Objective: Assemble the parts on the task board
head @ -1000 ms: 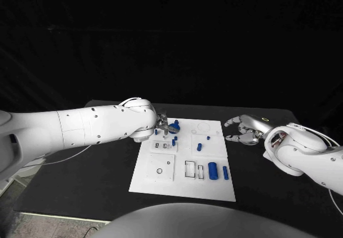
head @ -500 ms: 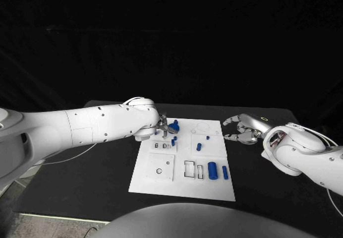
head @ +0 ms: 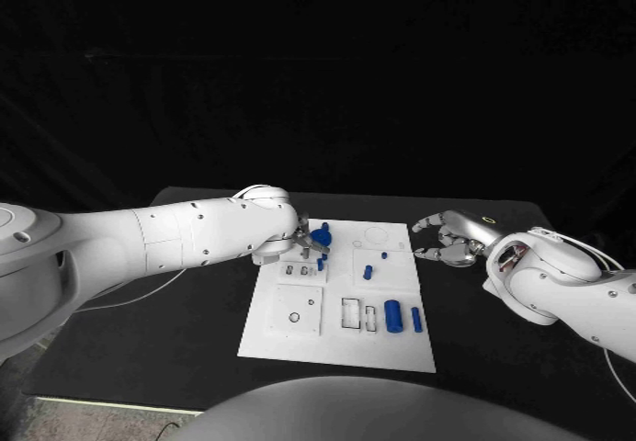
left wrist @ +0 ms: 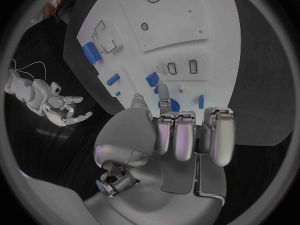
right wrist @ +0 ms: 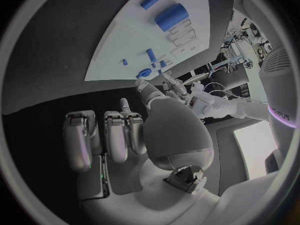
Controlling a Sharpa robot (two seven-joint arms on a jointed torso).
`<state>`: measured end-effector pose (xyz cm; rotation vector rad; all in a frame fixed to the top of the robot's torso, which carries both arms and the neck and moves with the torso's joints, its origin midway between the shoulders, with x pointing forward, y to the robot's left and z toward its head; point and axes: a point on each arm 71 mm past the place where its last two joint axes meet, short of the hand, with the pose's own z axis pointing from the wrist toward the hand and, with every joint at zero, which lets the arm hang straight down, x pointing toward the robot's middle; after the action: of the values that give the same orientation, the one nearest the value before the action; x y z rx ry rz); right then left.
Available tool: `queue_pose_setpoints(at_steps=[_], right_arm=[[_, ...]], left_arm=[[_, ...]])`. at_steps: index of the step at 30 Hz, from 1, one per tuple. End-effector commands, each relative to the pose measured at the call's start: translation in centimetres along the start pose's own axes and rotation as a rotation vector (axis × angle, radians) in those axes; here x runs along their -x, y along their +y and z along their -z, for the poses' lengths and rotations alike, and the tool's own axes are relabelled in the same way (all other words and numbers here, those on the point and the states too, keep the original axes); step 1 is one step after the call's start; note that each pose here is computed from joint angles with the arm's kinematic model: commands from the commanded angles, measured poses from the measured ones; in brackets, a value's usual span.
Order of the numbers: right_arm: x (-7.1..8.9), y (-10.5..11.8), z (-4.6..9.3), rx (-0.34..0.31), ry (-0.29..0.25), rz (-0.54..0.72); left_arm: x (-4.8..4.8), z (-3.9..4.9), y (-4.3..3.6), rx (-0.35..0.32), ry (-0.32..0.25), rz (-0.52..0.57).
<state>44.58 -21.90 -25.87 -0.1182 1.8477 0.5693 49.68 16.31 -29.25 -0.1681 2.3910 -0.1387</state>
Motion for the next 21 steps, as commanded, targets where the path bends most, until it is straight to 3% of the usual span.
queue_pose_setpoints(at_steps=[1,21], right_arm=[[-0.1,0.0,0.0,0.0,0.007,0.0],[-0.9,-0.3,-0.1,-0.01,0.028,-0.017]], left_arm=[[-0.22,-0.22,0.0,0.001,0.023,-0.009],[-1.14,-1.54,-0.72,-0.037,0.045,0.011]])
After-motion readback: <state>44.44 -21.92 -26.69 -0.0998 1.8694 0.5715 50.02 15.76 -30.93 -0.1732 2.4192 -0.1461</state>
